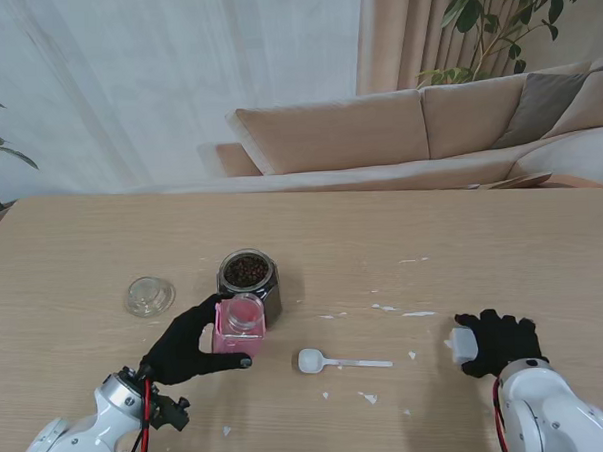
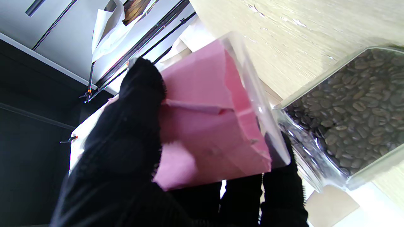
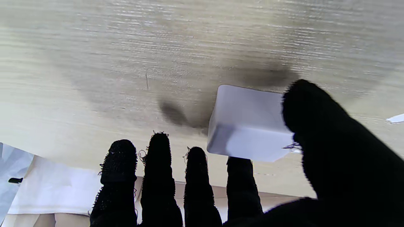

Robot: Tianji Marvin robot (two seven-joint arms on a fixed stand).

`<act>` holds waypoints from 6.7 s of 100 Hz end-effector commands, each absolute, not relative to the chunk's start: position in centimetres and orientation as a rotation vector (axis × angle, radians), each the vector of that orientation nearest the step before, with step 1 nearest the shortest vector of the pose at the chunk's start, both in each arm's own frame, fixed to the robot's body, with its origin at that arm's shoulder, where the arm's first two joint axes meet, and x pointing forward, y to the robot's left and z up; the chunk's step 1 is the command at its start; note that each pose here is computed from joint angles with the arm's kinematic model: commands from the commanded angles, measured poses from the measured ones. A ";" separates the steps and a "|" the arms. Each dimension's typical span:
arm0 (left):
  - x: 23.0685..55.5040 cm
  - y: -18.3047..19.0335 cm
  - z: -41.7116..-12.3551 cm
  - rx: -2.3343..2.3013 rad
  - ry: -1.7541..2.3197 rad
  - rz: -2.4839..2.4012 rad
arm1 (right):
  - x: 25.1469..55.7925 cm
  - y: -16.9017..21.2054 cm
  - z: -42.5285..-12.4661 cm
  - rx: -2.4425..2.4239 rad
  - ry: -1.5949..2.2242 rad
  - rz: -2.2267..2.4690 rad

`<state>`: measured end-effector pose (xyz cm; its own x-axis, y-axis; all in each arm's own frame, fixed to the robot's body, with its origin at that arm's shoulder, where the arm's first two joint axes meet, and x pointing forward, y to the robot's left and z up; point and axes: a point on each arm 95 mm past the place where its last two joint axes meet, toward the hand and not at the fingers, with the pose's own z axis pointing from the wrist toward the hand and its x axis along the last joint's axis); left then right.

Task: Portion coffee beans from the glass jar into the coffee jar

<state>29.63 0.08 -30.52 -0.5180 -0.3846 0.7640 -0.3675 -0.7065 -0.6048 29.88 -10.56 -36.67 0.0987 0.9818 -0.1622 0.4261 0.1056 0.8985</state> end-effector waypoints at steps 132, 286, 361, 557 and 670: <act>28.2 4.3 -35.4 -1.644 1.173 -2.284 | 29.8 4.2 -35.3 1.523 1.637 1.403; 28.3 4.3 -35.4 -1.651 1.156 -2.302 | 31.2 7.3 -39.5 1.379 1.680 1.393; 28.5 4.3 -35.5 -1.653 1.148 -2.299 | 31.2 7.2 -39.6 1.422 1.658 1.450; 28.8 5.1 -35.3 -1.646 1.110 -2.309 | 33.7 7.9 -27.9 1.269 1.516 1.675; 29.3 6.2 -35.2 -1.646 1.055 -2.279 | 41.7 14.3 -24.5 0.916 1.505 1.736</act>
